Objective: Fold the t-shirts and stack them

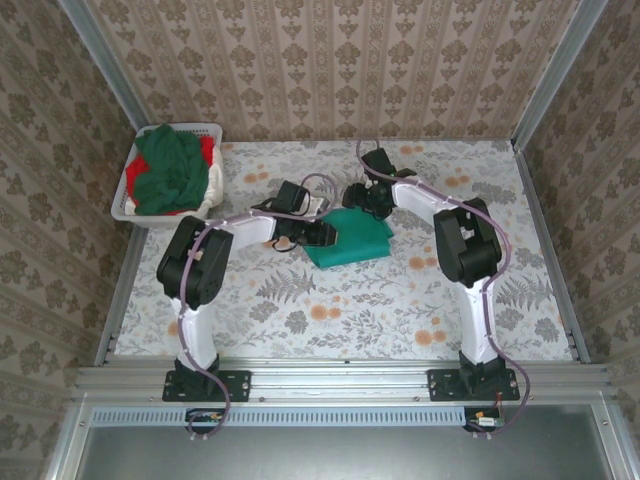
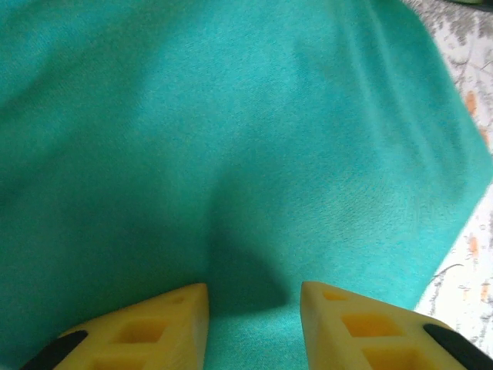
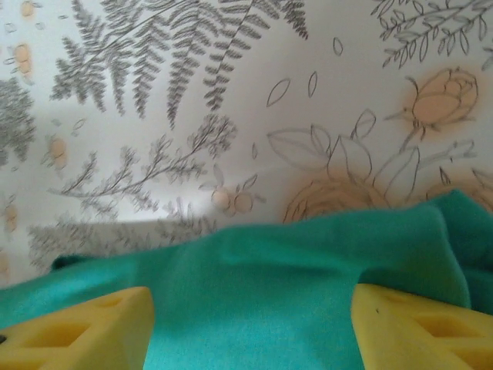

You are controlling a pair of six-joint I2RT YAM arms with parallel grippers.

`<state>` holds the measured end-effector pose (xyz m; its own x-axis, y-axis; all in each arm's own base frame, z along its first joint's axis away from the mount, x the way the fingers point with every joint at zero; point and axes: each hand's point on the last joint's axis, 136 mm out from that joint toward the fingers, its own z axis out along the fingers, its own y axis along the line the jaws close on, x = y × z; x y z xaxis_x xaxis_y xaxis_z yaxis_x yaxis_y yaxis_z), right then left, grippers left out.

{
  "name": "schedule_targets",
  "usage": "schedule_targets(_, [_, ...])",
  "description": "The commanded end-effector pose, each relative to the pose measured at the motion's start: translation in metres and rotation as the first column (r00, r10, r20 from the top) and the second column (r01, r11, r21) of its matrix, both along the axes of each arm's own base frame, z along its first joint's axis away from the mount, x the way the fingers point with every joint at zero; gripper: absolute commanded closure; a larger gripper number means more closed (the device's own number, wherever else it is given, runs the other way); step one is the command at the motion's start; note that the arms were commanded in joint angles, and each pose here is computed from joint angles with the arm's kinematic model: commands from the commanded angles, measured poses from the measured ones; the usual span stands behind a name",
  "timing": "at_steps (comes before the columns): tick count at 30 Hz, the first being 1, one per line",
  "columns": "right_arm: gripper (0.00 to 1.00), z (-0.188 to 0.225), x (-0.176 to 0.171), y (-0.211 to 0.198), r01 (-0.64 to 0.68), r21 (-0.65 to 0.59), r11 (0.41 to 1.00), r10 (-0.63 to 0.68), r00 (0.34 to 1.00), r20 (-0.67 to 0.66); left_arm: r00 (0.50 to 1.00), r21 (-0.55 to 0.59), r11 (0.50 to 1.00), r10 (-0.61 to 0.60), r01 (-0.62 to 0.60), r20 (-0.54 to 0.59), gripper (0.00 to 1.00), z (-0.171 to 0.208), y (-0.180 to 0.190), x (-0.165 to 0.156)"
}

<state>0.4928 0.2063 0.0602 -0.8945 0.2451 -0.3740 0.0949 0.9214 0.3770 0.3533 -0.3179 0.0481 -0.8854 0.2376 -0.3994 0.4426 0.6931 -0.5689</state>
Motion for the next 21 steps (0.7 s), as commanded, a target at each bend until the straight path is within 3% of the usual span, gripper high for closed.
schedule_targets(1, [0.32,0.055,-0.019,-0.001,0.000,0.048,0.999,-0.003,0.997,0.077,0.999,0.031,0.999,-0.037,0.037,-0.004,0.66,-0.004,0.005,-0.008])
schedule_targets(5, [0.36,0.050,-0.053,-0.003,0.006,0.021,1.000,-0.007,0.997,0.078,1.000,-0.014,1.000,-0.014,0.014,0.012,0.66,0.004,0.008,-0.018])
schedule_targets(9, [0.59,0.009,-0.084,0.001,0.009,0.042,0.999,-0.008,1.000,-0.008,0.999,-0.054,0.999,0.002,0.000,0.036,0.63,0.018,0.006,-0.017])
schedule_targets(10, [0.61,-0.002,-0.092,-0.002,0.018,0.029,0.999,-0.017,0.999,-0.030,0.999,-0.051,0.999,0.001,0.001,0.036,0.63,0.019,0.006,-0.015])
schedule_targets(17, [0.57,-0.037,-0.119,-0.029,0.047,-0.064,0.997,-0.053,0.994,-0.101,1.000,-0.041,0.999,0.000,0.000,-0.013,0.63,0.009,0.007,-0.007])
schedule_targets(21, [0.43,-0.024,-0.130,-0.037,0.042,-0.080,0.996,-0.047,0.997,-0.064,1.000,-0.031,0.999,0.012,-0.013,-0.024,0.63,0.006,0.012,-0.006])
